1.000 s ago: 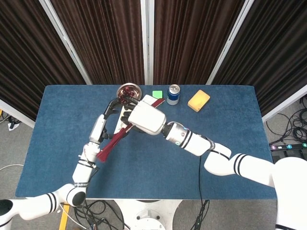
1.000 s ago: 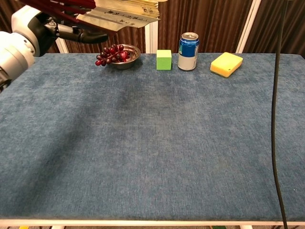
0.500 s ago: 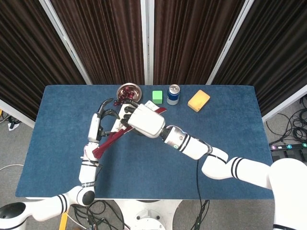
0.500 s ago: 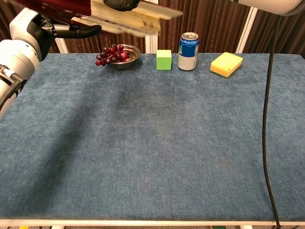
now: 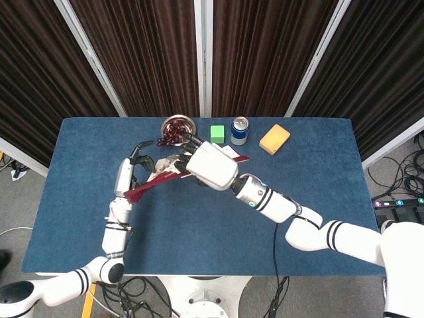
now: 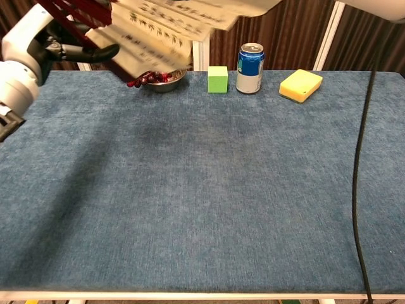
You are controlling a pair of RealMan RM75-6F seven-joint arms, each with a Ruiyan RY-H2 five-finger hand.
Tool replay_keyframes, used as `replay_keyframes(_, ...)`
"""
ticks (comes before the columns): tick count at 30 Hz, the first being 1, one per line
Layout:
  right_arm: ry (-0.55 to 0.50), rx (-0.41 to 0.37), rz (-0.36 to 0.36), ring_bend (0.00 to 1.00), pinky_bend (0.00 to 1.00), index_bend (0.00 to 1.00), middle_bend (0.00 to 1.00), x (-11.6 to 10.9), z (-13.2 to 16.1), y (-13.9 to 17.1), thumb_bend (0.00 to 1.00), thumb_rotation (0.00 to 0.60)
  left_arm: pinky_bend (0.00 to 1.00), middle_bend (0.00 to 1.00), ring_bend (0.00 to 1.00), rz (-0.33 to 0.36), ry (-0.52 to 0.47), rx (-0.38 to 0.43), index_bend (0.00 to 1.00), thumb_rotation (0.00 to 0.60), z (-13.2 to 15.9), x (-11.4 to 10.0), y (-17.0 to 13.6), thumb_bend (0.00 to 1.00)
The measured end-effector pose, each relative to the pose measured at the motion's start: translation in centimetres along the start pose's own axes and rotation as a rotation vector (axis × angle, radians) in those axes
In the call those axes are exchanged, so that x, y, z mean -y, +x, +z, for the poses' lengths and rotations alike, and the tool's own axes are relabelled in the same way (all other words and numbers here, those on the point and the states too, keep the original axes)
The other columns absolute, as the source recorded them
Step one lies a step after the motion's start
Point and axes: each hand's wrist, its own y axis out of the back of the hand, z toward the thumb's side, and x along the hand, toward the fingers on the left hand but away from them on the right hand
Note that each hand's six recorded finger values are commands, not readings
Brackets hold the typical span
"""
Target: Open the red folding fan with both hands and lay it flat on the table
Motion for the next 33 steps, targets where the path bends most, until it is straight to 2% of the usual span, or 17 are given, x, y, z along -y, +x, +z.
replay_keyframes(7, 0.041, 0.033, -0.027, 0.33, 0.12, 0.73, 0.58, -0.4, -1.3, 4.3, 0.77, 0.600, 0.58, 0.77, 0.62, 0.036, 0.242, -0.003, 0.83, 0.600, -1.5, -3.5, -0.1, 0.30)
replay_keyframes(11, 0.073, 0.044, -0.040, 0.33, 0.12, 0.73, 0.58, -0.1, -1.6, 7.1, 0.77, 0.600, 0.58, 0.76, 0.62, 0.066, 0.420, 0.005, 0.82, 0.600, -2.0, -5.3, -0.3, 0.30)
replay_keyframes(17, 0.111, 0.053, -0.051, 0.33, 0.12, 0.73, 0.58, 1.0, -1.8, 10.1, 0.77, 0.600, 0.58, 0.75, 0.62, 0.096, 0.650, 0.031, 0.80, 0.600, -2.0, -6.3, -0.9, 0.31)
replay_keyframes(21, 0.127, 0.056, -0.051, 0.33, 0.12, 0.73, 0.58, 1.8, -1.9, 11.3, 0.77, 0.600, 0.58, 0.74, 0.61, 0.110, 0.765, 0.069, 0.77, 0.600, -1.8, -6.1, -1.5, 0.30)
replay_keyframes(28, 0.157, 0.051, -0.017, 0.31, 0.08, 0.70, 0.56, 4.6, -2.3, 13.1, 0.76, 0.600, 0.58, 0.70, 0.61, 0.071, 0.911, 0.126, 0.66, 0.600, -2.0, -4.0, -2.1, 0.30)
replay_keyframes(32, 0.172, 0.057, 0.013, 0.26, 0.03, 0.61, 0.50, 6.9, -2.6, 14.3, 0.66, 0.600, 0.57, 0.64, 0.57, 0.027, 0.979, 0.139, 0.58, 0.600, -2.7, -2.2, -2.3, 0.30)
replay_keyframes(33, 0.172, 0.062, 0.020, 0.24, 0.02, 0.58, 0.48, 7.4, -2.7, 14.6, 0.63, 0.600, 0.54, 0.60, 0.53, 0.021, 0.992, 0.142, 0.53, 0.600, -2.7, -2.0, -2.3, 0.30)
